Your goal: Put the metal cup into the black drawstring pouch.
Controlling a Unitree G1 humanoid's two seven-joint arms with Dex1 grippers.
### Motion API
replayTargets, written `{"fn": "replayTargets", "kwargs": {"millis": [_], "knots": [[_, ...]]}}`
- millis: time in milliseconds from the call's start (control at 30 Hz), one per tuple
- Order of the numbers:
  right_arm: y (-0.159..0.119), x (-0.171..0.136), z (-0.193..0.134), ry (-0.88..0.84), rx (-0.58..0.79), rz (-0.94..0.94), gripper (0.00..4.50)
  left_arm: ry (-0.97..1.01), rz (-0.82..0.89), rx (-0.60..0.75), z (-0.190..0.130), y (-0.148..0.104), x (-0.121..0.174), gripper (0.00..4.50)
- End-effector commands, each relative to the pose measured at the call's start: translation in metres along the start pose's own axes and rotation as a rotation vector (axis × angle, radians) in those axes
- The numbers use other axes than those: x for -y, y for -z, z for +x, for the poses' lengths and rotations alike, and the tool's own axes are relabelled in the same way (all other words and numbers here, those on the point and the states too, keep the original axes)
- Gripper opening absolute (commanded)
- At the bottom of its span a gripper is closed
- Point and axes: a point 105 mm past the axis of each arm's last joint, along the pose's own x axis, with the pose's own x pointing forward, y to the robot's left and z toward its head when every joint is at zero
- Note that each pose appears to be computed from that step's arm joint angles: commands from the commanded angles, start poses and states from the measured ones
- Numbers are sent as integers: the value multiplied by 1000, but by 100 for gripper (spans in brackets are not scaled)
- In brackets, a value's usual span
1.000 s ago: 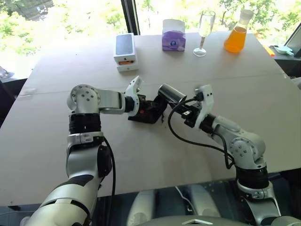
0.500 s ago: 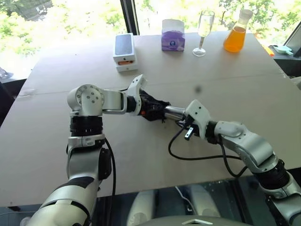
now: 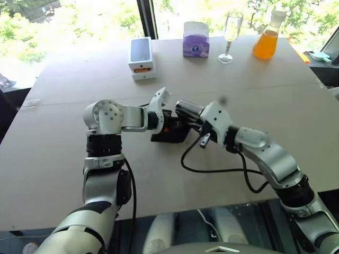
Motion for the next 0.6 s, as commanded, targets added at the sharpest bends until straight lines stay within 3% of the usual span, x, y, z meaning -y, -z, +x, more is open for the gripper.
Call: {"fn": "replayTargets", "kwargs": {"millis": [33, 233, 367, 600], "knots": [[-18, -8, 6, -96, 95, -74, 7, 143, 109, 132, -12, -30, 42, 0], [-25, -2, 13, -78, 143, -151, 7, 182, 166, 172, -10, -21, 53, 0], [-35, 11, 18, 2, 215, -82, 7, 231, 93, 197, -13, -18, 53, 0], [-28, 11, 18, 24, 269, 23, 7, 290, -98, 321, -24, -41, 42, 0]]}}
